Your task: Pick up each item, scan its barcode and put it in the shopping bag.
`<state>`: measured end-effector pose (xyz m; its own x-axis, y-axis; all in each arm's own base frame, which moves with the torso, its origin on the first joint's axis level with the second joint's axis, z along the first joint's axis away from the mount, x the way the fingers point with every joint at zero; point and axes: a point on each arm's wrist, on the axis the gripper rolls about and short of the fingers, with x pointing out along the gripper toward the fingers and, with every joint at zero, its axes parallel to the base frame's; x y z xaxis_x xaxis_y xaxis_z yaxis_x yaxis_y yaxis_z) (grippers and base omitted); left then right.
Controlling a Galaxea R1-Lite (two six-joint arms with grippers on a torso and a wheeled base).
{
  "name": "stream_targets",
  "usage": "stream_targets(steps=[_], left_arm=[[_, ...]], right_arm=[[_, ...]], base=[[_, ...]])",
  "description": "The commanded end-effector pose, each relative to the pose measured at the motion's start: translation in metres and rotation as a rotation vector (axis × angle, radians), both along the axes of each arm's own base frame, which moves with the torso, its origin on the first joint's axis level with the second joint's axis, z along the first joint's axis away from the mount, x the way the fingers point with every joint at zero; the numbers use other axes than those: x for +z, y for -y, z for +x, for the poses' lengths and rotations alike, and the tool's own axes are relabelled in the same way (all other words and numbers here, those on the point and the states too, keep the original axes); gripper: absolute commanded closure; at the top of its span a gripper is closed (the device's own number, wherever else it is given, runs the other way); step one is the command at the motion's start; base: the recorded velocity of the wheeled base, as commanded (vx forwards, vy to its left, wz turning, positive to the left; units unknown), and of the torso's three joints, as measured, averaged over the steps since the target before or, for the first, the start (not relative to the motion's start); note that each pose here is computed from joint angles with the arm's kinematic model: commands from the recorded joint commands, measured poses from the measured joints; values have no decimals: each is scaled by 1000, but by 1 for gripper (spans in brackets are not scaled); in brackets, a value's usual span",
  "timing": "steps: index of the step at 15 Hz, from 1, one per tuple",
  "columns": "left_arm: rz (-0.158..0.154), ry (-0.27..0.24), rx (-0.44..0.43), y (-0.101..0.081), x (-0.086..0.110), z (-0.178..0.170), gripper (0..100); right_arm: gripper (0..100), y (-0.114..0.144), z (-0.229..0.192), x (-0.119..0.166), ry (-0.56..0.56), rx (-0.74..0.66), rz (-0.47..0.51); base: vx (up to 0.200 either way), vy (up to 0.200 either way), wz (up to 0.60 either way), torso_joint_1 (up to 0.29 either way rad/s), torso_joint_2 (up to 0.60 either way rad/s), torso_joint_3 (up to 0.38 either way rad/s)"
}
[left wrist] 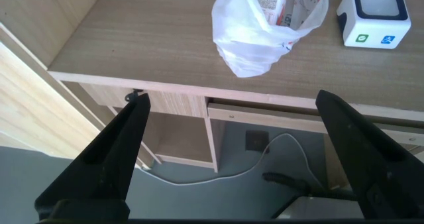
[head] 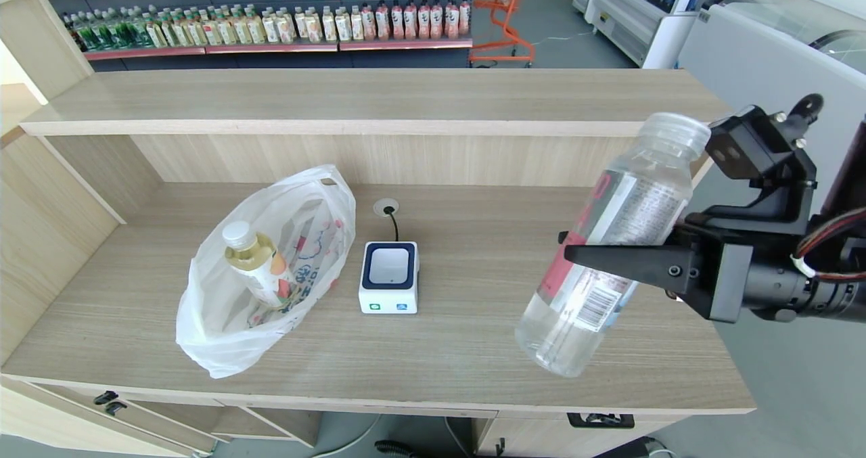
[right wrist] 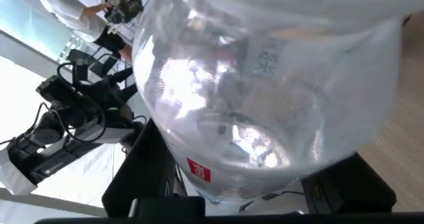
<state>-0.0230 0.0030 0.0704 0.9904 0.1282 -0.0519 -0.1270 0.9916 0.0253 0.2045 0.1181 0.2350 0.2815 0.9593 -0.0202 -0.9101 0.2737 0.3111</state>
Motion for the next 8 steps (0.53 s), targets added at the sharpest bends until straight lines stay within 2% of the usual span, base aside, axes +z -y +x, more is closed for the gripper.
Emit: stream_targets(steps=[1, 8], left_arm=[[0, 0, 0, 0, 0, 0, 0], [0, 0, 0, 0, 0, 0, 0]], right_arm=[[100, -3, -15, 6, 24, 56, 13], [100, -15, -30, 5, 19, 149, 10]], base=[[0, 0, 0, 0, 0, 0], [0, 0, 0, 0, 0, 0]])
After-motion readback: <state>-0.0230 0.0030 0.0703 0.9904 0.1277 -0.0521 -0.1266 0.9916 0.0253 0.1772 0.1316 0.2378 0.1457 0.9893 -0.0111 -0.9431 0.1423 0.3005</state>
